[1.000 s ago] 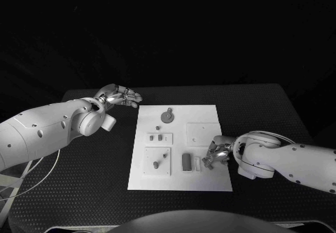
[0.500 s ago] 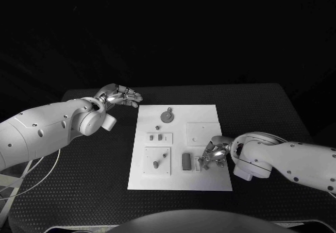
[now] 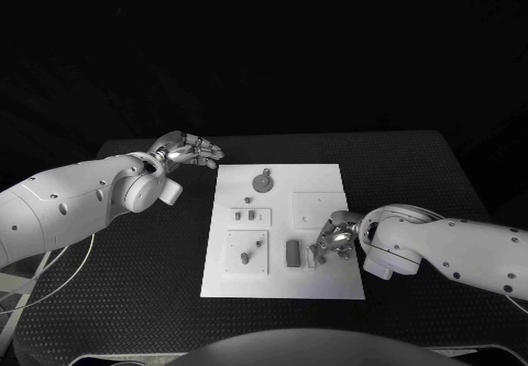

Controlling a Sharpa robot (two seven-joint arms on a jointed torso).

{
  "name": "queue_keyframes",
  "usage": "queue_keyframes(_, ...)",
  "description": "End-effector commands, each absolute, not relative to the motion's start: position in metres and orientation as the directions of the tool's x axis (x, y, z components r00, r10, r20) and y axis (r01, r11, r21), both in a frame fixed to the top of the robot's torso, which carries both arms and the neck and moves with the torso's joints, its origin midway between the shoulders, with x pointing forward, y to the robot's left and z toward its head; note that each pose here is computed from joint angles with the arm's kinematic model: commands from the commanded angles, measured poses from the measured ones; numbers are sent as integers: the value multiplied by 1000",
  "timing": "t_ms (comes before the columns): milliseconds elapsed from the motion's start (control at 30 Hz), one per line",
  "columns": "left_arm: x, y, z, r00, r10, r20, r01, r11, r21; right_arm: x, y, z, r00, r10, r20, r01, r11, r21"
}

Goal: Assemble the parts on the task board

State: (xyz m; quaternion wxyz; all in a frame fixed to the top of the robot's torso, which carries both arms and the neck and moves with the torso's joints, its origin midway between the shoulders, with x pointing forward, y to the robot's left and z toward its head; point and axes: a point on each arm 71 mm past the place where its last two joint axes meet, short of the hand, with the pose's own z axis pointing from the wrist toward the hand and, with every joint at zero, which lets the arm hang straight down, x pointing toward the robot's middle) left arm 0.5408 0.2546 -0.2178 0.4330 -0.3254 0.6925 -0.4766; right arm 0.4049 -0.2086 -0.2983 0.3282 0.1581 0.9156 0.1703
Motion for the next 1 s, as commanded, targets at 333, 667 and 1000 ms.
queue_keyframes(333, 540, 251, -217, -429, -859, -278, -36, 324, -945, 402, -197, -303, -788, 339, -514, 132, 909, 396)
queue_keyframes(667, 540, 252, -217, -429, -859, -278, -38, 325, -945, 401, -195, -303, -791, 339, -509, 123, 903, 411)
queue_keyframes(1000, 540, 252, -218, -430, -859, -278, -42, 326, -944, 399, -193, -303, -808, 317, -496, 106, 907, 408)
